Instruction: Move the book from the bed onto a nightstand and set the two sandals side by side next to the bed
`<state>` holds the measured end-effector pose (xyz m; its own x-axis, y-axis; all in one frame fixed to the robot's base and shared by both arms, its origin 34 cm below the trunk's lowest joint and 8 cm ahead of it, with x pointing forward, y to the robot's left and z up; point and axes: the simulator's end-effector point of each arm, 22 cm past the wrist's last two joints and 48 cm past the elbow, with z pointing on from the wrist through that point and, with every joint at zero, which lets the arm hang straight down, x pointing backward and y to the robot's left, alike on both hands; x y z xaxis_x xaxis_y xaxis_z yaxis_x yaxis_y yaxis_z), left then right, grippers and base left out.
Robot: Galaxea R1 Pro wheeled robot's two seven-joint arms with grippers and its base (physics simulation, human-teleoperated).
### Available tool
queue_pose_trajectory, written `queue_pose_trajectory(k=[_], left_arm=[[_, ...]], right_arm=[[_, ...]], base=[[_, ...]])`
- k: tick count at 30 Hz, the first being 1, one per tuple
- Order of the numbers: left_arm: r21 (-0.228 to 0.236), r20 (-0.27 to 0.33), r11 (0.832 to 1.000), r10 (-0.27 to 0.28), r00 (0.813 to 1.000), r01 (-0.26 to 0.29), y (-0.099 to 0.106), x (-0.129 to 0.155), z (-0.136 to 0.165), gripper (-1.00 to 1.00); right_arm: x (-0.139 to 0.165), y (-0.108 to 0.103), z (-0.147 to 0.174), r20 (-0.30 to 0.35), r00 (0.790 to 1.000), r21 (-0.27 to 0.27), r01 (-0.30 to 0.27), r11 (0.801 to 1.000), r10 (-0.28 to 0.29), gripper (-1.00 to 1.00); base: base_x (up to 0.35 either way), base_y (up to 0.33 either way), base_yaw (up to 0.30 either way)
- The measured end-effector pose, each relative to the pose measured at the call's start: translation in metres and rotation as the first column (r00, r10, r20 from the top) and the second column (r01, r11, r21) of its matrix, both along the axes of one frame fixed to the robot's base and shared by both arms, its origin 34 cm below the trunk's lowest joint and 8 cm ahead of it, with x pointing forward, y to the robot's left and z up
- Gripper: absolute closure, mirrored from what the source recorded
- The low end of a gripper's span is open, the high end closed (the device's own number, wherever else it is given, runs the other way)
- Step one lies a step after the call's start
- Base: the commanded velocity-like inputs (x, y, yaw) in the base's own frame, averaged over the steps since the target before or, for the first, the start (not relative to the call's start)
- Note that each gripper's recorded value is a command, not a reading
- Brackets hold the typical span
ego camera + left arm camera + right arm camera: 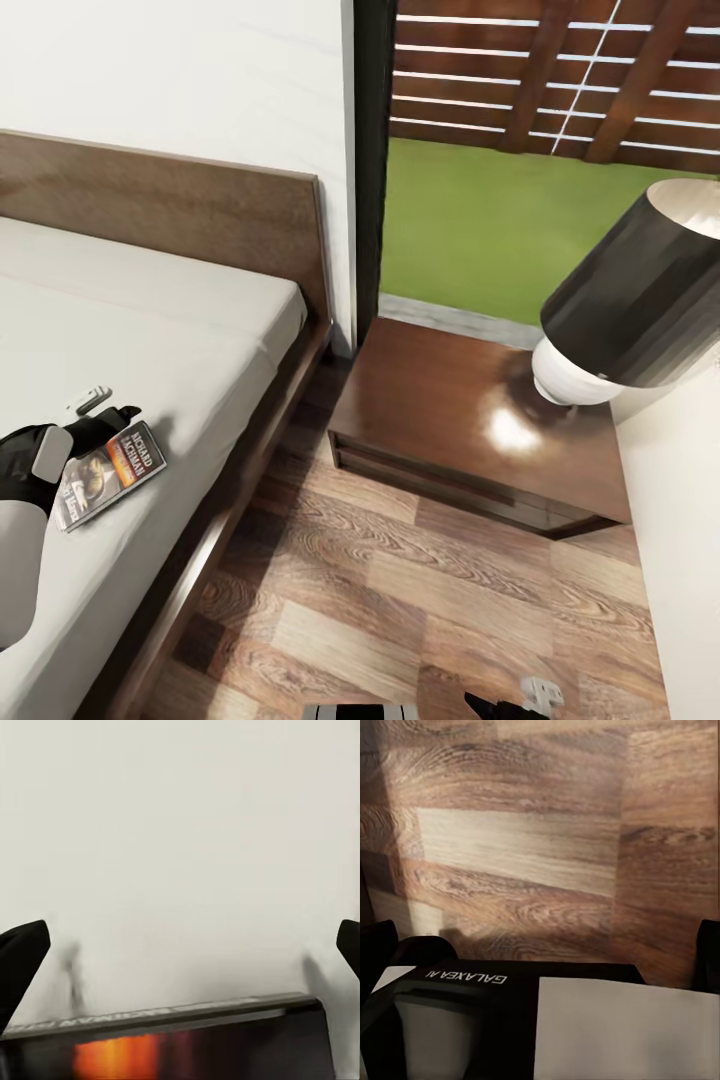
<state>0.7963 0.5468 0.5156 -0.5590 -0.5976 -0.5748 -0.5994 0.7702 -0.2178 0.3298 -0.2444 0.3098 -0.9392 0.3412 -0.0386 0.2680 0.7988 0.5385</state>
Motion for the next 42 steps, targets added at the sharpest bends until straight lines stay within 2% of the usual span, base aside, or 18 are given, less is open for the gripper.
queue_pose_trajectory(k=[42], left_arm=[[0.011, -0.005, 1.0, -0.005, 1.0, 0.005, 0.001, -0.0005, 0.0005, -1.0]], right_arm=[[0.0001, 0.0, 0.0001, 0.0, 1.0, 0.0, 0.0, 1.0, 0.0, -1.0]], base=[[-0.005, -0.012, 0.0]])
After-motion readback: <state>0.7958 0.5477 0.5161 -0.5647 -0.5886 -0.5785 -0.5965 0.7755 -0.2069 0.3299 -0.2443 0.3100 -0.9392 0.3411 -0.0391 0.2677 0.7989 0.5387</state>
